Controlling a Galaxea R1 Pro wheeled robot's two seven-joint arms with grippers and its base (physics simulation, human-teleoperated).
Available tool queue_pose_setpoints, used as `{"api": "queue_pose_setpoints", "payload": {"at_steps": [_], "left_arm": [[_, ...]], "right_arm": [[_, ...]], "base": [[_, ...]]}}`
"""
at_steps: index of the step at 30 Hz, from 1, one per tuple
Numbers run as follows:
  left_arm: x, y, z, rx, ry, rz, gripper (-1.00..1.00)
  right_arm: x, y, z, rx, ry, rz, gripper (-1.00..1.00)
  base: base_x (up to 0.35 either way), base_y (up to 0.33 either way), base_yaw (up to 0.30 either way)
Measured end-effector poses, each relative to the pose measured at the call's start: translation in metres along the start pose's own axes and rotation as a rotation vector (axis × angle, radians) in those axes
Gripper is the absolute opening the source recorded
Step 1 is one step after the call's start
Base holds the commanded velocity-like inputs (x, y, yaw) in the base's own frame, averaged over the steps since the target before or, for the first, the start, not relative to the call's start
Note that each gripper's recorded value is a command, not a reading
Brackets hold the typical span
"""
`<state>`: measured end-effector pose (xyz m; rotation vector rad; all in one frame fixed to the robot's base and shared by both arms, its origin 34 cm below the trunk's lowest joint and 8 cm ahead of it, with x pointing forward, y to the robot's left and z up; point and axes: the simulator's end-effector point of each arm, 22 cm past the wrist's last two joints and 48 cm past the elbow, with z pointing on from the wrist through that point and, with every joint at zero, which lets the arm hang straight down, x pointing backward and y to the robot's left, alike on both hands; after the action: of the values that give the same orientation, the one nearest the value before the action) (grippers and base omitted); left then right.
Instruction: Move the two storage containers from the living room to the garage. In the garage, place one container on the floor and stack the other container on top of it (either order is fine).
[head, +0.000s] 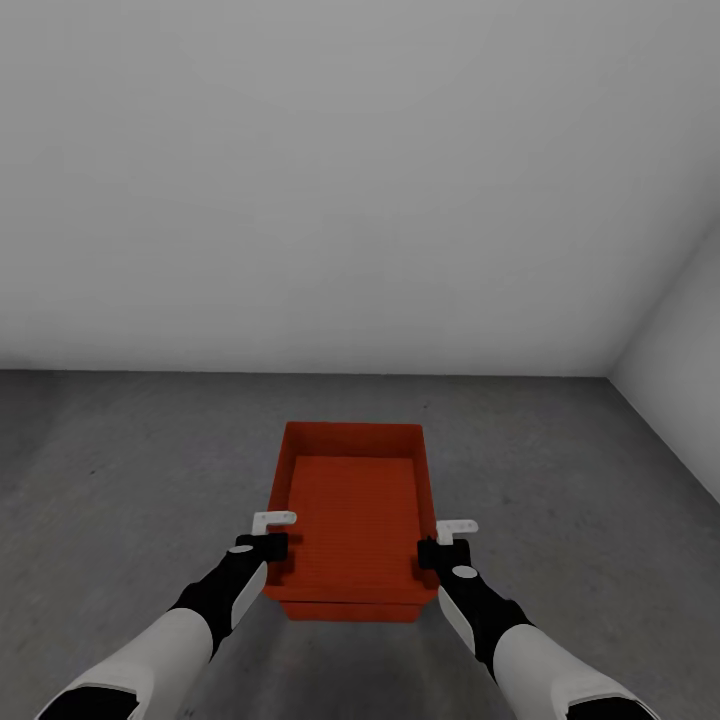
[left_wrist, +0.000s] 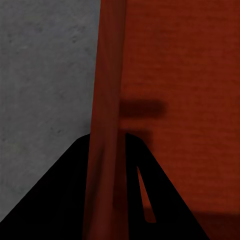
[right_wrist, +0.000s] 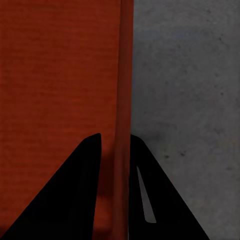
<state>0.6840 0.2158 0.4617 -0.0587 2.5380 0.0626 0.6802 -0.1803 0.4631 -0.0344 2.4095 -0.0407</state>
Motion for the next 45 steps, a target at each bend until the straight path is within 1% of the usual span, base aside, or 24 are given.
{"api": "queue_pose_setpoints", "payload": {"at_steps": [9, 18, 38, 45], "left_arm": [[0.0, 0.0, 0.0, 0.0, 0.0, 0.0, -1.0], [0.0, 0.0, 0.0, 0.0, -0.001, 0.0, -1.0], [0.0, 0.0, 0.0, 0.0, 0.0, 0.0, -1.0], [0.011, 0.0, 0.01, 0.0, 0.003, 0.0, -1.0]], "right_arm": [[0.0, 0.0, 0.0, 0.0, 0.0, 0.0, -1.0], [0.0, 0.0, 0.0, 0.0, -0.001, 0.0, -1.0], [0.0, 0.0, 0.0, 0.0, 0.0, 0.0, -1.0], [0.012, 0.0, 0.009, 0.0, 0.003, 0.0, -1.0]], "base": [[0.005, 0.0, 0.0], [0.083, 0.0, 0.0], [0.003, 0.0, 0.0], [0.0, 0.0, 0.0]]}}
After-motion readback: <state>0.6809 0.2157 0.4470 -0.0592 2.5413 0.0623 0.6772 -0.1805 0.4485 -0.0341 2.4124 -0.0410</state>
